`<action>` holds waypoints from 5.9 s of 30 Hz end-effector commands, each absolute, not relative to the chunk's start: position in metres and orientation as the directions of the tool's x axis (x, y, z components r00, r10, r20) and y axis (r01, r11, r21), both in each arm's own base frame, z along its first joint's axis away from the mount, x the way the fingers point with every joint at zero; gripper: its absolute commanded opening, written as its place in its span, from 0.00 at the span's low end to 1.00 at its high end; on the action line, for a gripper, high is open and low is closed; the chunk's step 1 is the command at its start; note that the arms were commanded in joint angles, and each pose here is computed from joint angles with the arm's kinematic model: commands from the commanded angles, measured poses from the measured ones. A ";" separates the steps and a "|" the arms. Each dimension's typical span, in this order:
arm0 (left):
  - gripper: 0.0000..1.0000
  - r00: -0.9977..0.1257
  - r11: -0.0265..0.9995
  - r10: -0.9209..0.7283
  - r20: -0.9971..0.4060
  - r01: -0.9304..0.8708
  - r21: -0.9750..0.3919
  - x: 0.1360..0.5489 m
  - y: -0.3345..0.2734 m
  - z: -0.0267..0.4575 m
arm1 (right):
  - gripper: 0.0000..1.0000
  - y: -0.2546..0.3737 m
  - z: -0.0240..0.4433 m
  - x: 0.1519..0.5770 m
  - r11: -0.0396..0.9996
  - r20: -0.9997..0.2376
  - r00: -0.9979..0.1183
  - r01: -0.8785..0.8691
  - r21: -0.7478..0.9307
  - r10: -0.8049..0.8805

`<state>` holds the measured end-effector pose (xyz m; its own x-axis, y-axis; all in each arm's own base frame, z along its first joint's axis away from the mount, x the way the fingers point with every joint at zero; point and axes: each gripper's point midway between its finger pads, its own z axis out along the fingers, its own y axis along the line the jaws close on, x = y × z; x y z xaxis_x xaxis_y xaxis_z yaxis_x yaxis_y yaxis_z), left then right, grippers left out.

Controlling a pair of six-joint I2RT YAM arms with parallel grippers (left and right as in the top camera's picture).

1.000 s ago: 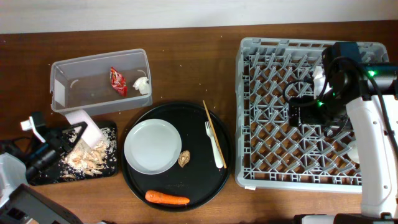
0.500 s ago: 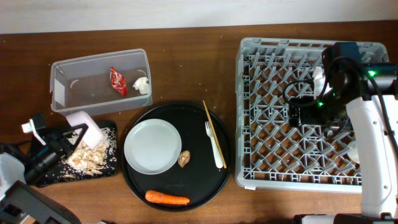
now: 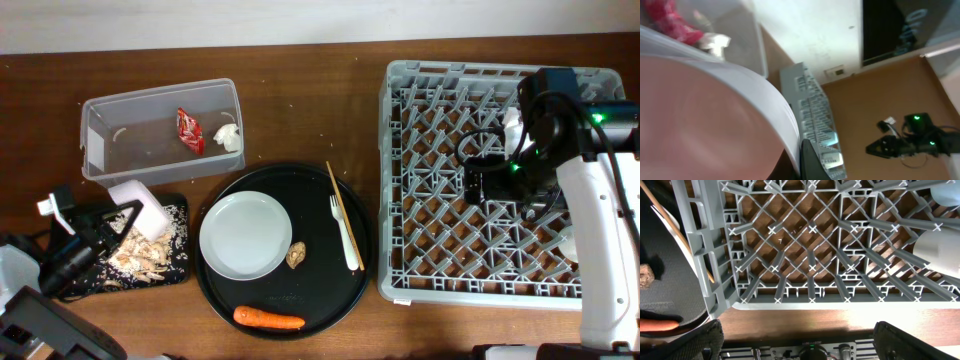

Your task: Sort waste into correct bins and load items into the dishwasher rack

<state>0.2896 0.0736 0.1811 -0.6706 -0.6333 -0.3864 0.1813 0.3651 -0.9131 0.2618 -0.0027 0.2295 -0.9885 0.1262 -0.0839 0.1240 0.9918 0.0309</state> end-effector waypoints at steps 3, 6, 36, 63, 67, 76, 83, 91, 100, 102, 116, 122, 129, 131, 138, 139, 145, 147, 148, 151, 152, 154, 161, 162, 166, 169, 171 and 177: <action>0.00 -0.680 0.370 -0.636 -0.365 0.146 -0.918 0.293 0.080 0.172 | 0.98 -0.005 0.233 0.262 0.992 -0.098 -0.987 0.126 0.012 0.127; 0.00 -0.657 0.369 -0.634 -0.408 0.206 -0.906 0.291 0.075 0.182 | 0.98 -0.005 0.233 0.262 0.992 -0.099 -0.987 0.126 0.012 0.127; 0.00 -0.891 0.828 0.229 -0.393 0.390 -0.403 0.318 -0.158 0.155 | 0.98 -0.005 0.233 0.261 0.992 -0.096 -0.987 0.126 0.014 0.127; 0.53 -0.823 0.802 0.473 -0.316 0.550 -0.233 0.305 -0.247 0.072 | 0.98 -0.002 0.233 0.260 0.992 -0.091 -0.988 0.124 0.028 0.126; 0.59 -0.838 0.812 0.470 -0.278 0.534 -0.235 0.298 -0.237 0.088 | 0.98 -0.002 0.233 0.260 0.992 -0.091 -0.988 0.124 0.028 0.126; 0.60 -0.918 0.926 0.226 -0.327 0.307 -0.219 0.296 -0.132 0.171 | 0.98 0.046 0.235 0.265 0.962 -0.081 -0.996 0.000 0.272 0.023; 0.77 -0.965 0.975 -0.073 -0.251 -0.017 -0.220 0.282 -0.033 0.181 | 0.98 0.116 0.237 0.278 0.930 -0.172 -0.975 -0.191 0.314 -0.142; 0.80 -0.964 0.971 -0.144 -0.224 -0.094 -0.219 0.278 -0.013 0.175 | 0.98 0.197 0.180 0.295 0.946 -0.116 -0.967 -0.248 0.207 -0.228; 0.80 -0.972 0.970 -0.143 -0.188 -0.101 -0.219 0.271 -0.014 0.162 | 0.86 0.237 0.079 0.317 0.979 0.033 -0.987 -0.152 0.136 -0.158; 0.80 -0.973 0.970 -0.144 -0.180 -0.103 -0.219 0.269 -0.014 0.159 | 0.82 0.239 0.063 0.320 0.980 0.051 -0.986 -0.150 0.128 -0.157; 0.81 -0.972 0.970 -0.144 -0.188 -0.101 -0.219 0.271 -0.014 0.155 | 0.30 0.239 0.029 0.322 0.989 0.107 -0.987 -0.113 0.095 -0.123; 0.80 -0.972 0.970 -0.144 -0.188 -0.101 -0.219 0.271 -0.014 0.155 | 0.23 0.238 0.041 0.326 0.989 0.070 -0.990 -0.113 0.096 -0.120; 0.81 -0.972 0.970 -0.144 -0.188 -0.101 -0.219 0.271 -0.014 0.155 | 0.04 0.229 0.048 0.331 0.991 0.071 -0.993 -0.089 0.097 -0.096; 0.81 -0.972 0.970 -0.144 -0.188 -0.101 -0.219 0.271 -0.014 0.155 | 0.04 0.228 0.048 0.331 0.992 0.074 -0.993 -0.085 0.095 -0.092; 0.81 -0.972 0.970 -0.144 -0.188 -0.101 -0.219 0.271 -0.014 0.155 | 0.12 0.225 0.049 0.329 0.993 0.086 -0.992 -0.081 0.090 -0.089; 0.81 -0.972 0.970 -0.143 -0.188 -0.101 -0.219 0.271 -0.014 0.155 | 0.14 0.225 0.049 0.329 0.993 0.088 -0.992 -0.081 0.090 -0.089; 0.81 -0.972 0.970 -0.143 -0.188 -0.101 -0.219 0.271 -0.014 0.155 | 0.16 0.228 0.062 0.333 0.992 0.069 -0.994 -0.083 0.098 -0.090; 0.81 -0.972 0.970 -0.144 -0.188 -0.101 -0.219 0.271 -0.014 0.155 | 0.16 0.230 0.066 0.336 0.991 0.059 -0.994 -0.084 0.103 -0.090; 0.81 -0.972 0.970 -0.144 -0.188 -0.101 -0.219 0.271 -0.014 0.155 | 0.16 0.230 0.067 0.337 0.991 0.057 -0.994 -0.084 0.104 -0.090; 0.81 -0.972 0.970 -0.144 -0.188 -0.101 -0.219 0.271 -0.014 0.155 | 0.13 0.229 0.067 0.335 0.991 0.063 -0.994 -0.083 0.101 -0.090; 0.81 -0.971 0.970 -0.143 -0.189 -0.101 -0.219 0.271 -0.014 0.155 | 0.13 0.229 0.067 0.335 0.992 0.067 -0.994 -0.083 0.100 -0.090; 0.81 -0.971 0.970 -0.144 -0.189 -0.101 -0.219 0.271 -0.014 0.155 | 0.15 0.228 0.067 0.333 0.992 0.073 -0.993 -0.082 0.096 -0.090; 0.81 -0.972 0.970 -0.144 -0.188 -0.101 -0.219 0.271 -0.014 0.155 | 0.26 0.226 0.067 0.331 0.993 0.084 -0.992 -0.082 0.090 -0.089; 0.81 -0.972 0.970 -0.143 -0.188 -0.101 -0.219 0.271 -0.014 0.155 | 0.27 0.226 0.066 0.330 0.993 0.086 -0.992 -0.082 0.089 -0.090; 0.81 -0.972 0.970 -0.144 -0.188 -0.101 -0.219 0.271 -0.014 0.155 | 0.28 0.224 0.061 0.328 0.993 0.101 -0.991 -0.080 0.082 -0.088; 0.81 -0.972 0.970 -0.144 -0.188 -0.101 -0.219 0.271 -0.014 0.155 | 0.27 0.224 0.056 0.326 0.994 0.109 -0.990 -0.079 0.077 -0.088; 0.81 -0.972 0.970 -0.144 -0.188 -0.101 -0.219 0.271 -0.014 0.155 | 0.27 0.223 0.054 0.326 0.994 0.111 -0.990 -0.079 0.077 -0.088; 0.81 -0.972 0.970 -0.143 -0.188 -0.101 -0.219 0.271 -0.014 0.155 | 0.27 0.220 0.045 0.321 0.995 0.125 -0.988 -0.078 0.069 -0.086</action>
<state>0.2724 -0.0139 0.1562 -0.9715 -0.1416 -0.1899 -0.0995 0.9714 -0.2154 0.3220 0.2263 0.0442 -0.9872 -0.0928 0.1300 -0.0832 0.9935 0.0773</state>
